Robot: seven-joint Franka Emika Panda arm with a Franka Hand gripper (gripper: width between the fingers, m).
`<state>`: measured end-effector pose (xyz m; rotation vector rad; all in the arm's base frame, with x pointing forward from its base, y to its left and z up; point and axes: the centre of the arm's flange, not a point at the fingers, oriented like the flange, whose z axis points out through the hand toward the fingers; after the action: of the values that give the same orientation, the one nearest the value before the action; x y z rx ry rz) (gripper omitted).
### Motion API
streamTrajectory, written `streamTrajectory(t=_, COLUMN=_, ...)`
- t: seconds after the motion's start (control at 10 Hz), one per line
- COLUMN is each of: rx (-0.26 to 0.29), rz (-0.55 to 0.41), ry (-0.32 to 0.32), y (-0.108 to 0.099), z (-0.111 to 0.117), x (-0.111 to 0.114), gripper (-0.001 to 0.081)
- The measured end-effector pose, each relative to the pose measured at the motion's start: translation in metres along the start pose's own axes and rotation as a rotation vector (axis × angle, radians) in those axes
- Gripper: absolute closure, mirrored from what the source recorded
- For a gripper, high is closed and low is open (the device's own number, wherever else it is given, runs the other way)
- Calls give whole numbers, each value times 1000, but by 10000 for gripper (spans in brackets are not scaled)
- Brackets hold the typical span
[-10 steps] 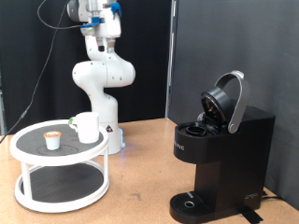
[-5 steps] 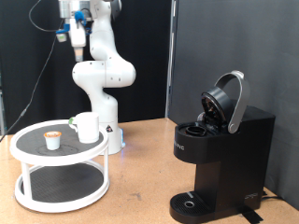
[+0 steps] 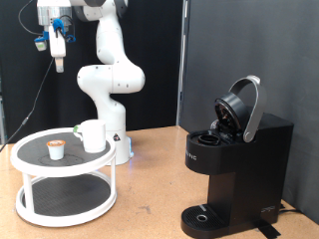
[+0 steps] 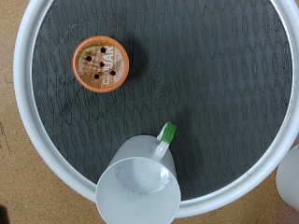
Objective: Make a cup of coffee with the keurig machine
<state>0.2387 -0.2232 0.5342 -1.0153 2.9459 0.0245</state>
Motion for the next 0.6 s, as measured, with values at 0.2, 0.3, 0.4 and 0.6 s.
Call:
streamTrajectory(t=0.2, rx=0, rz=-27, ry=-16, y=-1, z=7, x=0, gripper=71)
streamTrajectory(t=0.3, rx=7, rz=-28, ry=-25, y=-4, z=15, x=-1, gripper=71)
streamTrajectory(t=0.4, rx=17, rz=-30, ry=-29, y=-8, z=24, x=-4, gripper=71)
streamTrajectory(t=0.6, rx=30, rz=-4, ry=-29, y=-18, z=49, x=-12, gripper=71)
